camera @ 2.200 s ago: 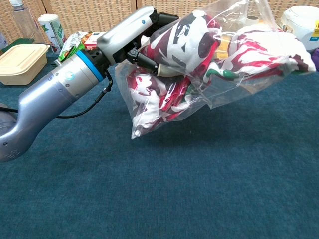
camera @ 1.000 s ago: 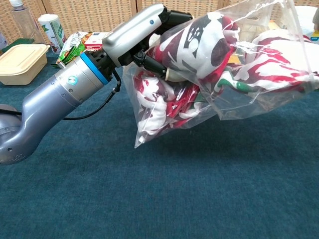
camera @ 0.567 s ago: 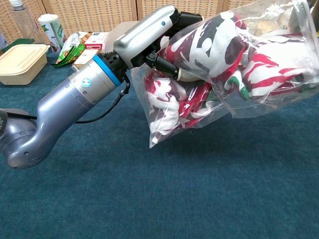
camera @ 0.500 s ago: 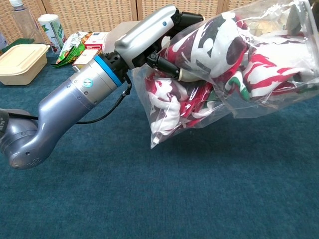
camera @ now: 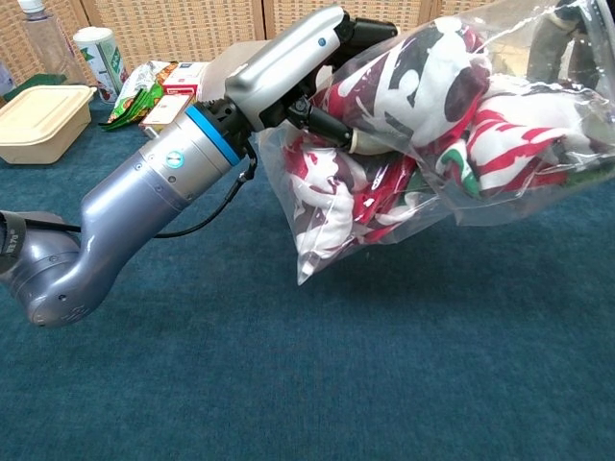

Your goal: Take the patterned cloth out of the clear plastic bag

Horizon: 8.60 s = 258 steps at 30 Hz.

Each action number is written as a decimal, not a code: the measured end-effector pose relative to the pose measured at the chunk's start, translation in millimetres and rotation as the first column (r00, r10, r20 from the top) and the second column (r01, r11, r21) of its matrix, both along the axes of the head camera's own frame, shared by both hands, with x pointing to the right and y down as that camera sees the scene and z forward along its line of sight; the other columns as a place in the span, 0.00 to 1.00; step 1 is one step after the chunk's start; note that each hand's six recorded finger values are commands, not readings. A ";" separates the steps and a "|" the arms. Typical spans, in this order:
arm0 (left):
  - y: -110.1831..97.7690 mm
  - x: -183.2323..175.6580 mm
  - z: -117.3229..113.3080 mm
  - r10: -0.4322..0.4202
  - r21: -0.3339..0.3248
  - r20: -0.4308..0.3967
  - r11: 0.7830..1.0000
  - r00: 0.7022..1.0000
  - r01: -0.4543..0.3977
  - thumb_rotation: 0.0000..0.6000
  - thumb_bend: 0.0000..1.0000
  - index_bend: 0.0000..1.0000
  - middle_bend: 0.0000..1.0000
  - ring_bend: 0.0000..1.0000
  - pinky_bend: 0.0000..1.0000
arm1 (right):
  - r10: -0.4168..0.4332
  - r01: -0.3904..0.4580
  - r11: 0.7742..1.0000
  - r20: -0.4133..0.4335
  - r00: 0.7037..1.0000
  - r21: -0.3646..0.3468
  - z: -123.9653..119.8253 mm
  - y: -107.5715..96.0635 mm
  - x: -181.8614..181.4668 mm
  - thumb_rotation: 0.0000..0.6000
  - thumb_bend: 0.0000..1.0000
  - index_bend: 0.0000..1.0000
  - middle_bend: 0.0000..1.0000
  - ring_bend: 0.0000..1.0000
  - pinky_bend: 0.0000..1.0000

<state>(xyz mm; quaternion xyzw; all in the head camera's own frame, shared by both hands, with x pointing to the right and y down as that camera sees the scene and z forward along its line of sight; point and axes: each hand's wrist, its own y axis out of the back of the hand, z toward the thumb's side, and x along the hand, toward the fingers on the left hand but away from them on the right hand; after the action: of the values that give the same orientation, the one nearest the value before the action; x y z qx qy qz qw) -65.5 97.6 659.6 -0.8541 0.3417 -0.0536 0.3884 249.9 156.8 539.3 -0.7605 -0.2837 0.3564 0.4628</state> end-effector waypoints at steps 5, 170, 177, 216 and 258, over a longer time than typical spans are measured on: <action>-0.9 0.2 1.8 -0.004 -0.005 0.008 1.000 1.000 0.004 1.00 0.39 0.89 0.72 0.70 0.67 | -0.047 0.047 0.999 -0.012 0.999 0.008 0.6 0.0 -8.8 0.99 0.50 0.51 0.56 0.69 0.78; -65.7 -49.5 36.7 0.113 -0.025 0.887 0.980 0.448 -0.197 0.84 0.11 0.13 0.08 0.00 0.15 | 0.123 -0.138 0.977 -0.103 0.987 -0.160 68.6 3.4 39.3 1.00 0.65 0.68 0.70 0.84 0.84; -66.3 -22.8 60.3 0.155 -0.079 0.902 0.977 0.402 -0.199 0.84 0.11 0.13 0.04 0.00 0.13 | 0.128 -0.143 0.977 -0.101 0.987 -0.158 68.9 2.3 40.9 1.00 0.65 0.68 0.70 0.84 0.84; -43.6 -30.5 74.7 0.200 -0.136 0.878 0.975 0.434 -0.175 1.00 0.50 0.75 0.13 0.00 0.15 | 0.152 -0.163 0.975 -0.084 0.985 -0.149 63.8 3.0 45.5 1.00 0.65 0.70 0.71 0.85 0.85; -41.2 -293.2 3.2 0.018 -0.081 0.921 0.986 0.389 0.148 1.00 0.50 0.74 0.13 0.00 0.15 | 0.270 -0.279 0.960 -0.157 0.950 -0.035 43.4 -20.2 83.0 1.00 0.65 0.72 0.73 0.88 0.86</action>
<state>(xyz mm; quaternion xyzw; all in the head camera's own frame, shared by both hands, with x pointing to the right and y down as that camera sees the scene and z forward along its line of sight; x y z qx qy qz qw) -358.7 56.4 662.9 -0.6952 0.0990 -0.5561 0.4446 332.9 136.6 582.7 -0.6975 -0.3406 0.4817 0.4069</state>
